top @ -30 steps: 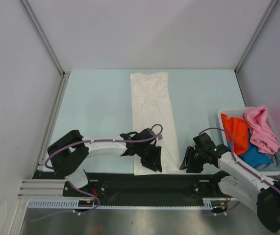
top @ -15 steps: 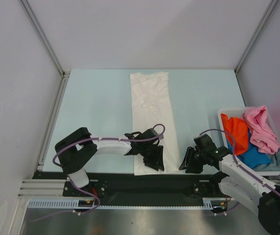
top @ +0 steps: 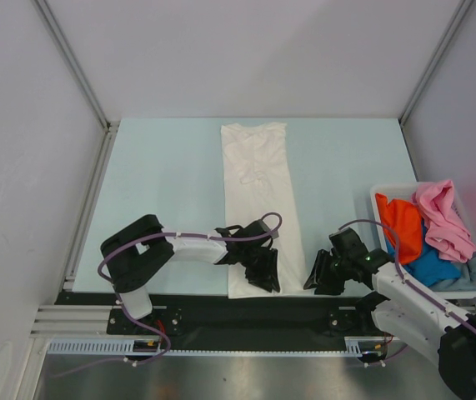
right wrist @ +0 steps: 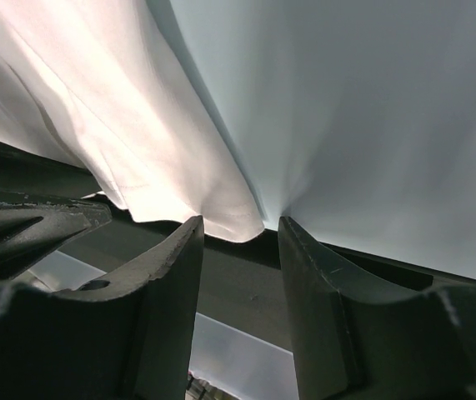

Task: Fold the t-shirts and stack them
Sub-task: Fold the tshirt

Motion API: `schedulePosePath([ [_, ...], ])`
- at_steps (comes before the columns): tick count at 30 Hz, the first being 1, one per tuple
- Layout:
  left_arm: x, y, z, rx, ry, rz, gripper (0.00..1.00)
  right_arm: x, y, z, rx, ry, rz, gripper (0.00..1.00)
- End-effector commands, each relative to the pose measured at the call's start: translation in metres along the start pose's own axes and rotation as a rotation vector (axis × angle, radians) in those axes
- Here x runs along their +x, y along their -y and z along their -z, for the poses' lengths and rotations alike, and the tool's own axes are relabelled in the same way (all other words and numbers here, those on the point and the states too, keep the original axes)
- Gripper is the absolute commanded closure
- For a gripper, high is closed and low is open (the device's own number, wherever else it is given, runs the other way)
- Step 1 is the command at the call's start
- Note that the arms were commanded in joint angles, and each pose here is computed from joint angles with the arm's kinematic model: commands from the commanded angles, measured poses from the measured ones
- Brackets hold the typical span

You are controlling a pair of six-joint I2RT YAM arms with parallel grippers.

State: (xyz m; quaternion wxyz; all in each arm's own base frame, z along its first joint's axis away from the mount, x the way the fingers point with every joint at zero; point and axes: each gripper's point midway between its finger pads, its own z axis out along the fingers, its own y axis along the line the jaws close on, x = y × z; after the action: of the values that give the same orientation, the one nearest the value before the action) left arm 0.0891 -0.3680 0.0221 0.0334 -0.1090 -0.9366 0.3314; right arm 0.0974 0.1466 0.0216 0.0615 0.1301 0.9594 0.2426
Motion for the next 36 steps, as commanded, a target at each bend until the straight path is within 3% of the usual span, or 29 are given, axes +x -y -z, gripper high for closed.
schedulePosePath([
  [1, -0.002, 0.007, -0.006, 0.014, -0.004, 0.000, 0.63, 0.000, 0.004, -0.003, 0.011, -0.001, -0.006, 0.53],
  [12, -0.006, 0.004, -0.007, -0.020, 0.001, -0.004, 0.68, 0.001, 0.004, -0.006, 0.008, -0.007, -0.005, 0.53],
  [25, -0.012, 0.008, 0.007, -0.068, 0.018, -0.062, 1.00, 0.001, 0.004, -0.008, 0.012, -0.021, 0.006, 0.53],
  [36, -0.010, 0.022, 0.027, -0.046, 0.029, -0.072, 1.00, 0.000, 0.003, -0.012, 0.008, -0.032, 0.012, 0.53],
])
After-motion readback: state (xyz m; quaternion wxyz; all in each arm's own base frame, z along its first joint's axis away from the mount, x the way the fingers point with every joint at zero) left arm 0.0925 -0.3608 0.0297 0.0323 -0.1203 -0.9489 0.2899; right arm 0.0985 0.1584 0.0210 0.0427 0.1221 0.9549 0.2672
